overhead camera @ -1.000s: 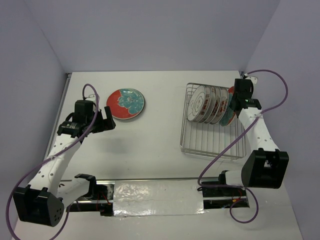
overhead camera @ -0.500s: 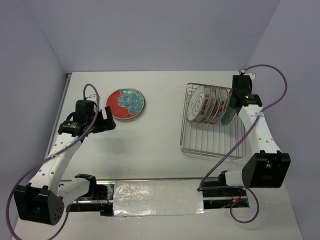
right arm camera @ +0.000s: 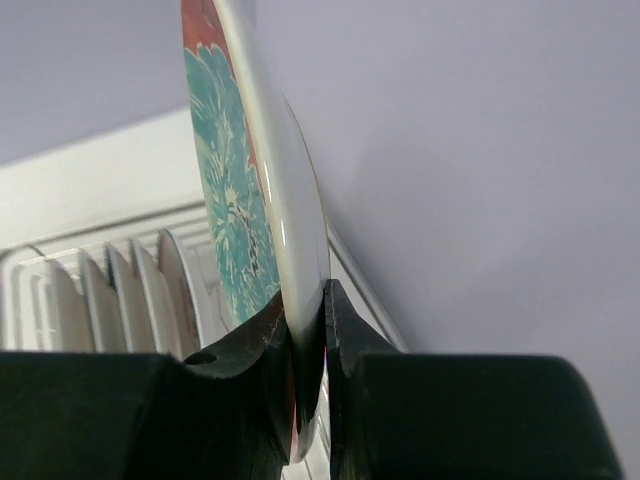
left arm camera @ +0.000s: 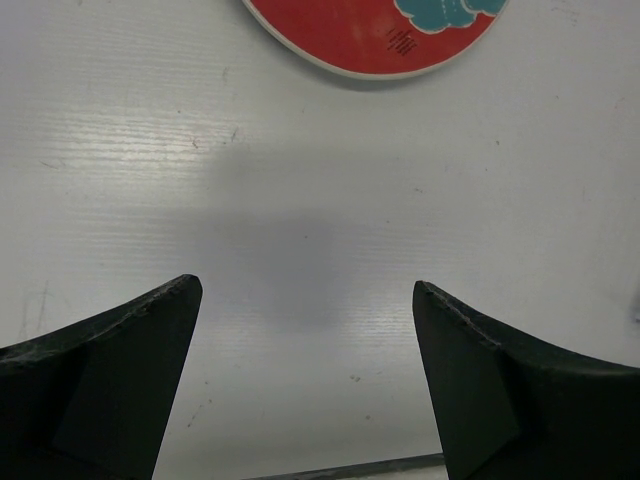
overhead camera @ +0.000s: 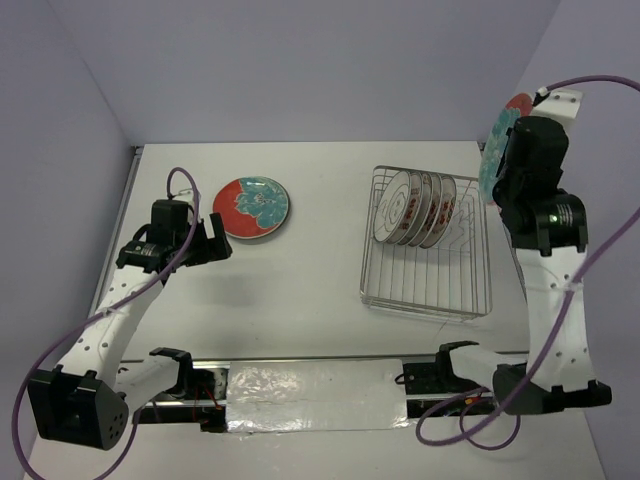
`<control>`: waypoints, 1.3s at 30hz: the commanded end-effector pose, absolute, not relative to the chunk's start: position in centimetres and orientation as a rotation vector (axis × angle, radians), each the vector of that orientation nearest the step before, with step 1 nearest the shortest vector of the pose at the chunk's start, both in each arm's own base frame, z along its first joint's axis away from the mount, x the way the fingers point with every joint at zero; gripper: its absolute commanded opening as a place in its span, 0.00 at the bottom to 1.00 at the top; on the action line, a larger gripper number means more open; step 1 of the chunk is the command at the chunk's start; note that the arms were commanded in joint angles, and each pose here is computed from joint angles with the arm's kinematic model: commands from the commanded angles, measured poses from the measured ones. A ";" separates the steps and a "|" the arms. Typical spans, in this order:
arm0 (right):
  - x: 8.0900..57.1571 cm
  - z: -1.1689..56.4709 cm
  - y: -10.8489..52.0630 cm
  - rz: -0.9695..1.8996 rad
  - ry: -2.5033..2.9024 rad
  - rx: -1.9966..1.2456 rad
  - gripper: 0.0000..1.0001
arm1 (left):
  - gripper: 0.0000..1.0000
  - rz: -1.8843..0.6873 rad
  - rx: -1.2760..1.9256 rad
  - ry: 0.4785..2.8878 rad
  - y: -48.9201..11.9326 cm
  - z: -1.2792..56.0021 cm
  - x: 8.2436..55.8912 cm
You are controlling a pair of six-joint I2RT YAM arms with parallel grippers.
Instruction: Unload the plates from the dish rack
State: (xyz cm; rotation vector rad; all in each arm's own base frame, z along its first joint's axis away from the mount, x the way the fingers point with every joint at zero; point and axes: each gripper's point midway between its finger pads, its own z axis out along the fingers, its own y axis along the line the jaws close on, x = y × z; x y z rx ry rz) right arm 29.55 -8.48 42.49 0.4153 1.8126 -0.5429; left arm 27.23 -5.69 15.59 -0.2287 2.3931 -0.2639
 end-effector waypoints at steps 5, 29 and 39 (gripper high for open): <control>24.1 54.1 -1.9 -0.015 1.447 0.303 0.15 | 0.99 -0.728 0.065 2.156 -12.4 22.7 27.2; 20.2 45.0 22.5 1.316 1.429 -0.376 0.00 | 0.93 -1.273 0.395 1.732 -19.3 34.3 24.2; 22.1 43.5 25.4 1.322 1.460 -0.355 0.00 | 0.31 -1.376 0.429 1.668 -20.8 35.8 23.5</control>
